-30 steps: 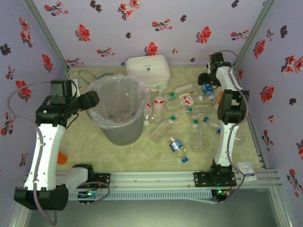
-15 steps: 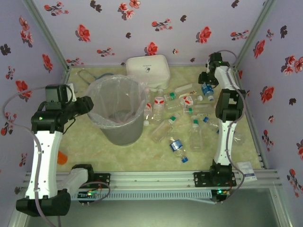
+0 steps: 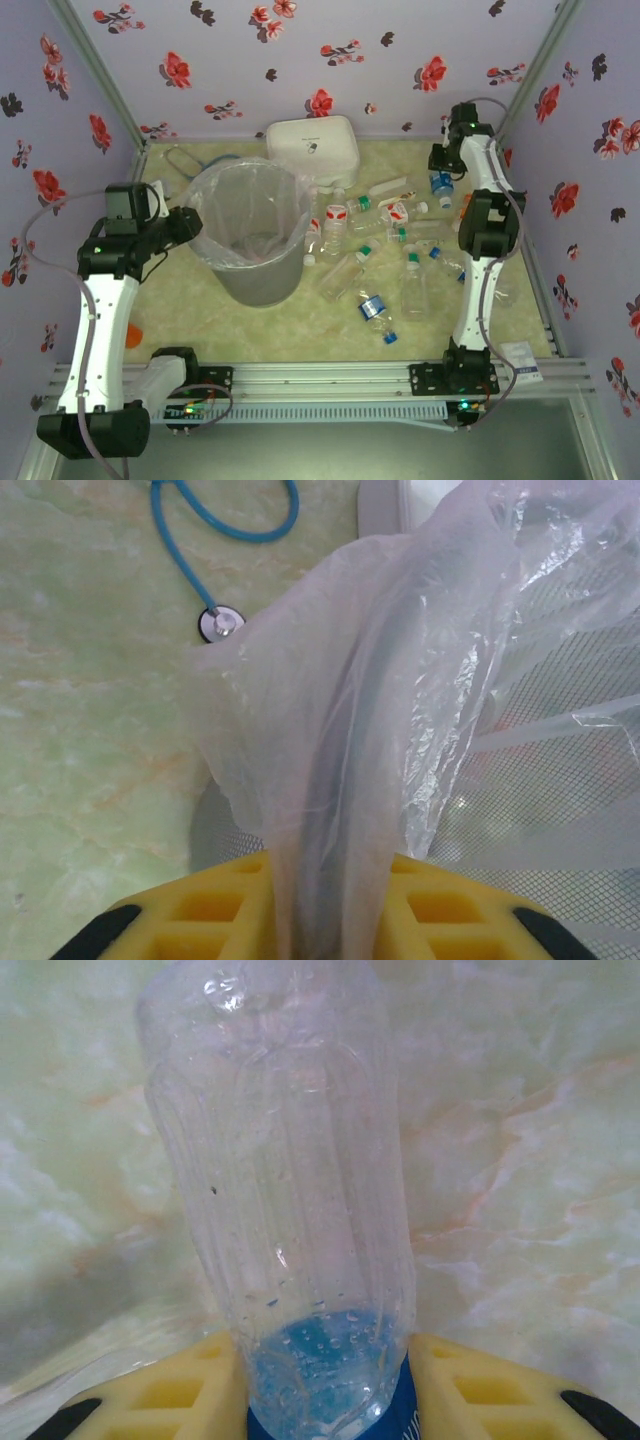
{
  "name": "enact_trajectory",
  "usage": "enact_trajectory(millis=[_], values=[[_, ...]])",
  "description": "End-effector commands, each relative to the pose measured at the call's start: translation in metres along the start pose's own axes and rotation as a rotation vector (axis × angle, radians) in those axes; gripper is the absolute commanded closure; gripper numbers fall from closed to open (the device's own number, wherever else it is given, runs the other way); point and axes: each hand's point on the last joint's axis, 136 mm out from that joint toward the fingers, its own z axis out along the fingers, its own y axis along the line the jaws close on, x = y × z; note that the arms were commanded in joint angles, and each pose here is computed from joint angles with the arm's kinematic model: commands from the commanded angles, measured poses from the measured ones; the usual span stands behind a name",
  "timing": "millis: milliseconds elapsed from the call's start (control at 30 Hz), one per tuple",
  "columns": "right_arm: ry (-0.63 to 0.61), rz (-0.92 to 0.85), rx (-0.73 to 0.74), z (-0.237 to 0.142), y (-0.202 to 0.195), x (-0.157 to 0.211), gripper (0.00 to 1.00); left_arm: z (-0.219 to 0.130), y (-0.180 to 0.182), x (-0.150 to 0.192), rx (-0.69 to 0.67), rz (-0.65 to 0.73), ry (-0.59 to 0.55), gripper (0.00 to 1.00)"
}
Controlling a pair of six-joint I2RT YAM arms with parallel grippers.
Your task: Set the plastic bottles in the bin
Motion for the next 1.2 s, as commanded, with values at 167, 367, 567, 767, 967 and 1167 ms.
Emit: enact_trajectory(millis=[167,367,567,767,967,1167], values=[[-0.279,0.065,-0.23,-0.156,0.044,-0.043,0.68,0.006,-0.014,-0.016,0.081,-0.027,-0.058,0.81],[-0.441,0.028,-0.452,-0.261,0.114,-0.035,0.69,0.014,-0.017,-0.025,0.079,-0.023,-0.047,0.82],[-0.541,-0.103,-0.674,-0.355,0.207,-0.004,0.71,0.018,-0.02,-0.034,0.085,-0.024,-0.057,0.83],[-0.527,-0.24,-0.907,-0.405,0.307,0.031,0.72,0.025,-0.023,-0.038,0.086,-0.014,-0.04,0.84],[-0.365,-0.425,-0.977,-0.39,0.394,0.083,0.73,0.026,-0.022,-0.037,0.088,-0.014,-0.046,0.84],[-0.255,-0.616,-0.841,-0.357,0.425,0.139,0.75,0.027,-0.022,-0.036,0.085,-0.013,-0.04,0.85]])
